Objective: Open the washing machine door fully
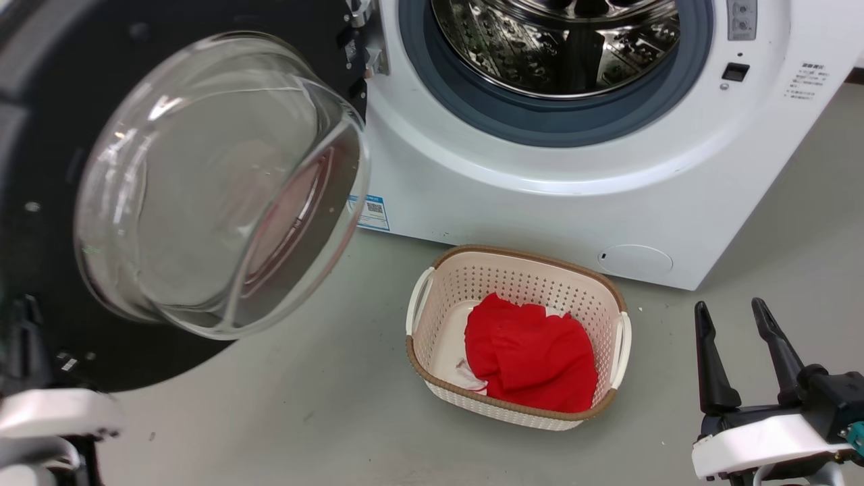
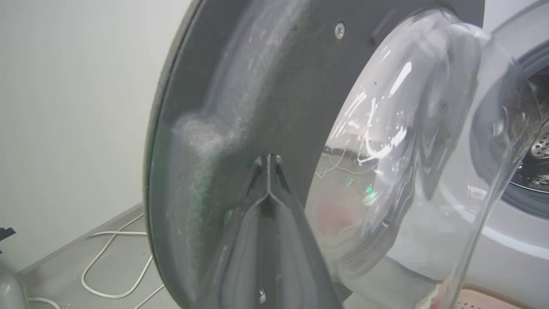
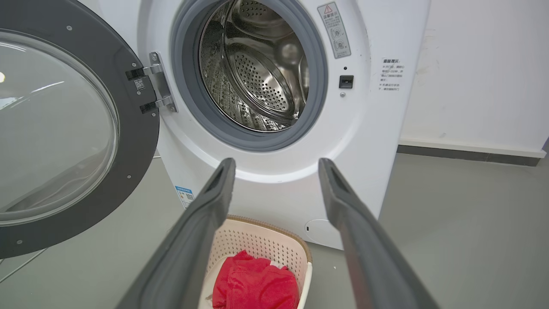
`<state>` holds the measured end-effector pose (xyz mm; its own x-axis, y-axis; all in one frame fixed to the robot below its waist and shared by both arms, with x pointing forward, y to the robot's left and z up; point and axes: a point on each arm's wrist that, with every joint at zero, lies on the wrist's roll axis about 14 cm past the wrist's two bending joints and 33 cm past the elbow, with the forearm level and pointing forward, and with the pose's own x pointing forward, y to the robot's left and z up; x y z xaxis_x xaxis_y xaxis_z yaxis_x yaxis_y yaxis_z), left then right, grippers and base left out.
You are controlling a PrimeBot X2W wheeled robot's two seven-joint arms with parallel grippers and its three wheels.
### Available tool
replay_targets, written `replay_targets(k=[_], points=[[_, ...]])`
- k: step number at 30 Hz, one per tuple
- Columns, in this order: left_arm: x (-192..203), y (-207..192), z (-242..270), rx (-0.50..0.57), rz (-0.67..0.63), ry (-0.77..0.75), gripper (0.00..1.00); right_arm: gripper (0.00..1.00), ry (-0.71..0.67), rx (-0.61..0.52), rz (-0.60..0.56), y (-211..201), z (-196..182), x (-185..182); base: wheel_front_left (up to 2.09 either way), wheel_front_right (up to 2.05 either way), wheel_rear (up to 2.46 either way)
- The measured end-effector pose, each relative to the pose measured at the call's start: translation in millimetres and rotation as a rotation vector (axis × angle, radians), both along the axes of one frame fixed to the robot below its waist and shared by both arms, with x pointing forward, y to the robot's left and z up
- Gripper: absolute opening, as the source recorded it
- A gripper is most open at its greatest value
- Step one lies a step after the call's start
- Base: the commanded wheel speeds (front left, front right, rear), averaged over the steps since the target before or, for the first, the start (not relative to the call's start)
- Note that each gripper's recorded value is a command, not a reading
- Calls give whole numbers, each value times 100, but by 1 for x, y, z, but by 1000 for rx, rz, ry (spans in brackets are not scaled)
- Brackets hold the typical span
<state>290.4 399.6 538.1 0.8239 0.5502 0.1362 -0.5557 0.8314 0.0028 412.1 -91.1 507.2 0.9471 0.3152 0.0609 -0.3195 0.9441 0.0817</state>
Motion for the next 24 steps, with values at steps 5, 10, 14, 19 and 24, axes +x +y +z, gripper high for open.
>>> replay_targets(k=[5, 10, 14, 19, 24], points=[[9, 26, 3, -4, 43, 0, 0, 100, 10, -2, -7, -2, -3, 1, 0, 0, 0], [8, 53, 5, -17, 92, 1, 0, 100, 12, -2, -16, -6, -4, 2, 0, 0, 0], [8, 57, 2, -27, 99, 8, 0, 100, 14, -2, -19, -7, -5, 2, 0, 0, 0], [8, 51, 0, -39, 95, -6, 0, 100, 2, -24, -13, -5, -2, 1, 0, 0, 0], [-1, 31, -8, -52, 73, -15, 0, 100, -13, -18, -27, -10, 3, -2, 0, 0, 0]])
